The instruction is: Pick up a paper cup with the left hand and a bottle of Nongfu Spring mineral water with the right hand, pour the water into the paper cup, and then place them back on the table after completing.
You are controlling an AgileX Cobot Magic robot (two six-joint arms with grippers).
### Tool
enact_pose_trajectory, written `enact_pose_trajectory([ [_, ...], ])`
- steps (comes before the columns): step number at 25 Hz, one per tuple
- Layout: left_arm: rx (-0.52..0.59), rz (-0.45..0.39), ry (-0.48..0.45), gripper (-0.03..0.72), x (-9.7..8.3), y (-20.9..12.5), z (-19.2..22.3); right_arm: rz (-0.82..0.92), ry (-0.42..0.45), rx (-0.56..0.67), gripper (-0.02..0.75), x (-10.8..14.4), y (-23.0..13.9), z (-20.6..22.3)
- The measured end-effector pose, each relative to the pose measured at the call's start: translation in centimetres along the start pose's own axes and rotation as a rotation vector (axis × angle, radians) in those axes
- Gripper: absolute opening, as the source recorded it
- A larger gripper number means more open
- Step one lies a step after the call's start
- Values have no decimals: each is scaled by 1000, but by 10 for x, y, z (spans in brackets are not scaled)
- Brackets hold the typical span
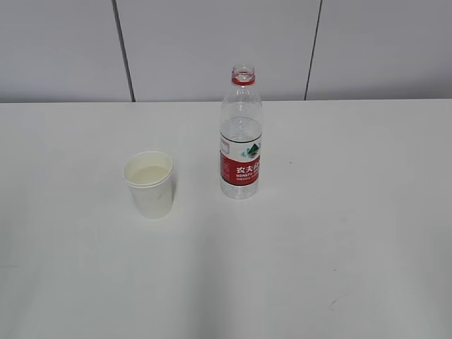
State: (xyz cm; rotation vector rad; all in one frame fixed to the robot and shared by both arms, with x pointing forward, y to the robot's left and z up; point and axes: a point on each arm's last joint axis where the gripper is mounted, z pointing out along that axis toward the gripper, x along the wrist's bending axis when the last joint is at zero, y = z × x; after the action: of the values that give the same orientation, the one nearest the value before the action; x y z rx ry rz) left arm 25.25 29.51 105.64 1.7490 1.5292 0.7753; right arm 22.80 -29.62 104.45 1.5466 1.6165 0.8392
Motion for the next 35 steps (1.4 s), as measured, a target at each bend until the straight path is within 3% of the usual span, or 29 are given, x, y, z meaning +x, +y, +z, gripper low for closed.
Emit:
enact_pose_trajectory([
  [35,0,0,0,238,0,0,0,-3,-2,0,587,0,0,0],
])
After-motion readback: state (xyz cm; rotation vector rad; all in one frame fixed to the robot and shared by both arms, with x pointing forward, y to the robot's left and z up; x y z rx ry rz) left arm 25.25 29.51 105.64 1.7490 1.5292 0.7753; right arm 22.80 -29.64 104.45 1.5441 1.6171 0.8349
